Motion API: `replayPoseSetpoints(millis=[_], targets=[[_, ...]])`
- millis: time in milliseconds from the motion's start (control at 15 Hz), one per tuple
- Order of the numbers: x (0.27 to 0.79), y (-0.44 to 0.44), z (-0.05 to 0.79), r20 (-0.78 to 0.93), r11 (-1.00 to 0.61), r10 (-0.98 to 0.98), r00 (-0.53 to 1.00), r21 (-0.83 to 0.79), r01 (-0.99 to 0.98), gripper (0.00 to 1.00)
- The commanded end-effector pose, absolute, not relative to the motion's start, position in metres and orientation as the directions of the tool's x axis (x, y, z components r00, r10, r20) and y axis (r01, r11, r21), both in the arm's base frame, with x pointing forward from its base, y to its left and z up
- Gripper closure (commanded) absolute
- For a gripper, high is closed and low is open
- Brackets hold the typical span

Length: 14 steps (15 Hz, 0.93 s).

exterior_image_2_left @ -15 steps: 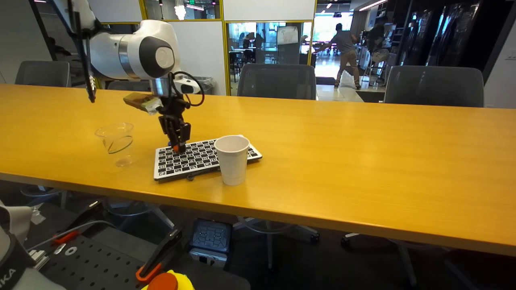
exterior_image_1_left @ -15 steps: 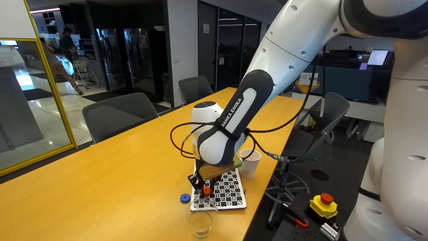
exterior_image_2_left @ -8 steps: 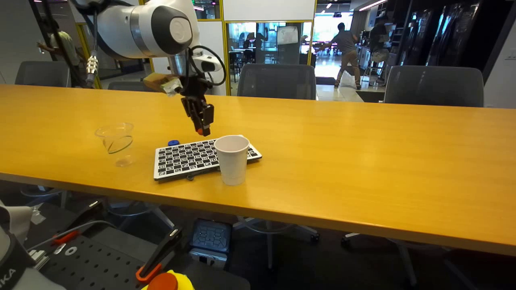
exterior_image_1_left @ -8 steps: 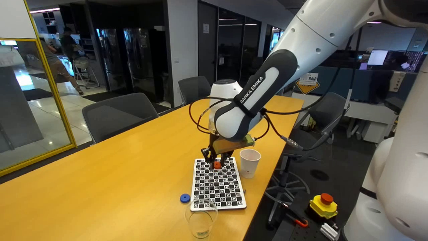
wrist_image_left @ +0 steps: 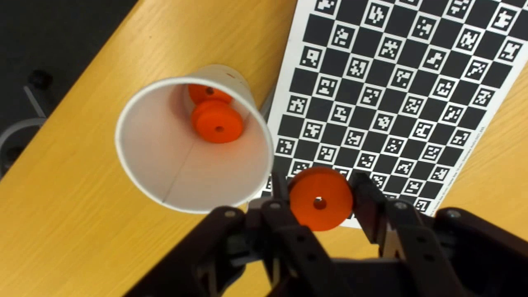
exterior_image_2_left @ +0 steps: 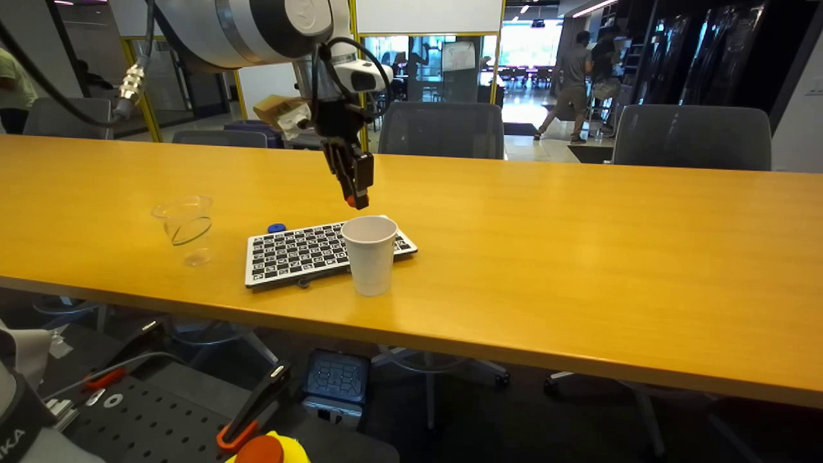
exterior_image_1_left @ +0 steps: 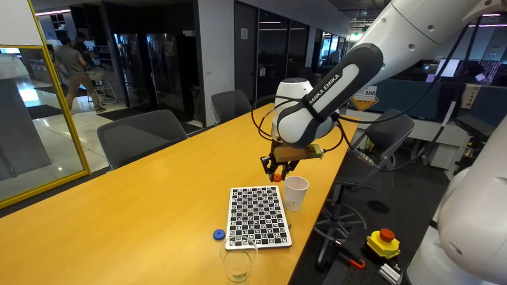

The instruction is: Put the four orange rings inside the white cup, put the blue ring inside the clear cup

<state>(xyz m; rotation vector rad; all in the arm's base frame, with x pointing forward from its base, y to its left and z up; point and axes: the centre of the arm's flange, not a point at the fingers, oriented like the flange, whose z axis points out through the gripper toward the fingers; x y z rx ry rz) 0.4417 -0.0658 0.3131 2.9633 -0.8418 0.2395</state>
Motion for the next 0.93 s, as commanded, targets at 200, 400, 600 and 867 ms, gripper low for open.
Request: replayPoseSetpoints(millis=[200, 400, 600, 867], targets=[[0.407, -0.082, 0.330, 0.184, -0.825, -0.546, 0.817, 0.047, -0.563, 0.82], [0.399, -0.090, 0.329, 0.176, -0.807, -0.568, 0.804, 0.069, -0.586, 0.82], [0.395, -0.095, 0.327, 0.160, -0.798, -0.581, 0.798, 0.080, -0.597, 0.82], [0.395, -0.098, 0.322, 0.138, -0.786, -0.599, 0.788, 0.084, -0.612, 0.39]])
